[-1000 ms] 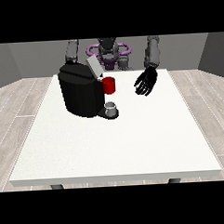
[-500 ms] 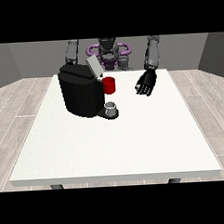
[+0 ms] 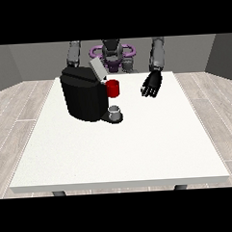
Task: Insert the coffee pod into the coffee machine and close the lid
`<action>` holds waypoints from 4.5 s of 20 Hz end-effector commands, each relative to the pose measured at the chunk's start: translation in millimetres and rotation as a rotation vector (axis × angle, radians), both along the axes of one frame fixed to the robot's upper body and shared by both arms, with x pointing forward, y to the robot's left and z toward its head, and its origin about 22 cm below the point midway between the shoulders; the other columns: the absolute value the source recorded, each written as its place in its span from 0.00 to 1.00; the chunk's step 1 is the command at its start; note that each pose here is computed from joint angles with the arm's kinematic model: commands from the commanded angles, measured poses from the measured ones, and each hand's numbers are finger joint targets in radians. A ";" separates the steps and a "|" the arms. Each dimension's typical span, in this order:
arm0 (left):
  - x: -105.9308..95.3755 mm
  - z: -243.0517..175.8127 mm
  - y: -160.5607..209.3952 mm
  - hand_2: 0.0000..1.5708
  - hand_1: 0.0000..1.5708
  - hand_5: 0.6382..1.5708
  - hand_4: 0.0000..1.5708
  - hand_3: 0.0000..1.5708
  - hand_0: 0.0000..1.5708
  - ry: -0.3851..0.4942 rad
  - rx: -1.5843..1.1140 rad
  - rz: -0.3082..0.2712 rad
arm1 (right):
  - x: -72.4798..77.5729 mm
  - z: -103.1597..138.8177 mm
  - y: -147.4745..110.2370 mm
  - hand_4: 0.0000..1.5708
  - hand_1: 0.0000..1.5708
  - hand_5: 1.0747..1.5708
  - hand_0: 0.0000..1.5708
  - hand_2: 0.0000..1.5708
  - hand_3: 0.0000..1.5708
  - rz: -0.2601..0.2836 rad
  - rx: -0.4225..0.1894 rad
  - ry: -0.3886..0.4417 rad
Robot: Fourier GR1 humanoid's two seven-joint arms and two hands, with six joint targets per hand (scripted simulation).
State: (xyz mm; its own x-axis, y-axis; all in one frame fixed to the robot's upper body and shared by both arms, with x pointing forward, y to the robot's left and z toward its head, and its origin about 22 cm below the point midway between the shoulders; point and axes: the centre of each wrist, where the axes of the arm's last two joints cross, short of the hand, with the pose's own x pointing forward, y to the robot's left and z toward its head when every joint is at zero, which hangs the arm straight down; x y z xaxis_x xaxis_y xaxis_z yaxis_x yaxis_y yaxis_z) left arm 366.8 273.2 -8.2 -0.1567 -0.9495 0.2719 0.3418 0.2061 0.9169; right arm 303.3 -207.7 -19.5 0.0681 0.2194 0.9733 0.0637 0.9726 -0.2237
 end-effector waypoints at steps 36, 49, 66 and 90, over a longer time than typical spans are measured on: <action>86.4 241.4 -42.7 0.80 0.75 1.00 0.31 0.81 0.75 -0.166 -0.276 -0.054 | 25.2 45.4 -5.8 0.00 0.00 1.00 0.00 0.00 0.00 0.034 -0.045 -0.130; 92.0 267.4 -31.8 0.81 0.77 1.00 0.30 0.79 0.77 -0.220 -0.247 -0.025 | 33.1 70.2 8.8 0.07 0.00 1.00 0.00 0.00 0.00 0.054 -0.033 -0.200; 96.2 247.4 -46.3 0.79 0.74 1.00 0.27 0.76 0.74 -0.198 -0.248 -0.074 | 37.4 70.5 8.5 0.11 0.00 1.00 0.00 0.00 0.00 -0.009 -0.008 -0.188; 93.6 284.5 -29.6 0.76 0.74 1.00 0.00 0.68 0.74 -0.386 -0.097 -0.078 | 43.7 79.4 4.1 0.00 0.00 1.00 0.00 0.00 0.00 0.001 0.000 -0.264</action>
